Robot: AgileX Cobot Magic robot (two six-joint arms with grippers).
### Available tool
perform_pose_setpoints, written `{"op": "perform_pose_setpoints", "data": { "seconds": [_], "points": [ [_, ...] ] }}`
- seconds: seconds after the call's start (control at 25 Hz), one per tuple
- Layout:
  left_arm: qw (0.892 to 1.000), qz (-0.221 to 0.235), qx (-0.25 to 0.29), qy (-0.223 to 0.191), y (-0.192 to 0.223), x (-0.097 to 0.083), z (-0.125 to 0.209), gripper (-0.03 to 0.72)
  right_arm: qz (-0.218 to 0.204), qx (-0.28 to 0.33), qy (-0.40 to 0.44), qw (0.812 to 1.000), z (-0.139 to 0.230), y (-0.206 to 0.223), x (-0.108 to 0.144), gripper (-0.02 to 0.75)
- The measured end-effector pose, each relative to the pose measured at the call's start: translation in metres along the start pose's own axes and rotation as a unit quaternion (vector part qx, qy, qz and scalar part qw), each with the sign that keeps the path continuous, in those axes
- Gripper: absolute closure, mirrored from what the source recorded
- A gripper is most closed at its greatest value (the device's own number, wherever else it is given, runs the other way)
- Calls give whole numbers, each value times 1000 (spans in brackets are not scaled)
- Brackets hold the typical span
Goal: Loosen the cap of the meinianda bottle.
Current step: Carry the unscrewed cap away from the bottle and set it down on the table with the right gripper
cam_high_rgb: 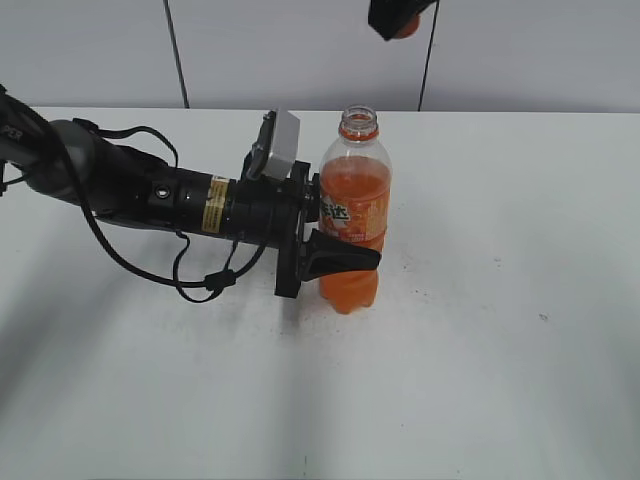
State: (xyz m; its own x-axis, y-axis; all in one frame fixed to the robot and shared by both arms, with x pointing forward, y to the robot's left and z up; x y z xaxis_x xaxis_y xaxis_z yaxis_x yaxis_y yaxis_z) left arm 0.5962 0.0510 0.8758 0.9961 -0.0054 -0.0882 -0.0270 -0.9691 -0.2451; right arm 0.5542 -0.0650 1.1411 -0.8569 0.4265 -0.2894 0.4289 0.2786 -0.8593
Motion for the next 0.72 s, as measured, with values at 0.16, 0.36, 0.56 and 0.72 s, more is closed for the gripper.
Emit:
{"op": "perform_pose_setpoints", "data": {
  "seconds": [0.16,0.36,0.56,0.72],
  "points": [
    [1000,0,0,0,0,0,0,272,39,19,122,992,18,-7,-14,468],
    [1000,0,0,0,0,0,0,272,55,74,251,964,78,-5,-35,468],
    [1000,0,0,0,0,0,0,272,82,103,369,920,158,-3,-42,468],
    [1000,0,0,-1,0,0,0,272,82,114,446,884,220,14,-31,468]
  ]
}}
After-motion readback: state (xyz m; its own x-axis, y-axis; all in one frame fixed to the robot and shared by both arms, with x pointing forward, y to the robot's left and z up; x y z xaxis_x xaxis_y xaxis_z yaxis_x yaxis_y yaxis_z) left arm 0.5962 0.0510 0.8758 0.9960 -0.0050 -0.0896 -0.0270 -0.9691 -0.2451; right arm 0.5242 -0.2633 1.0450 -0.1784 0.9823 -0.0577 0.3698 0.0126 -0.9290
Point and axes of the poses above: a point on each arm's last joint axis where the gripper is mounted, y pointing out along that axis toward the gripper, x along the wrist's bending axis when the last joint is at zero, z = x × y, the point moved 2 cm from there along y, pointing out along that axis toward the gripper, and after that the axes turned 6 degrees about -y, right-handed, at the moved point
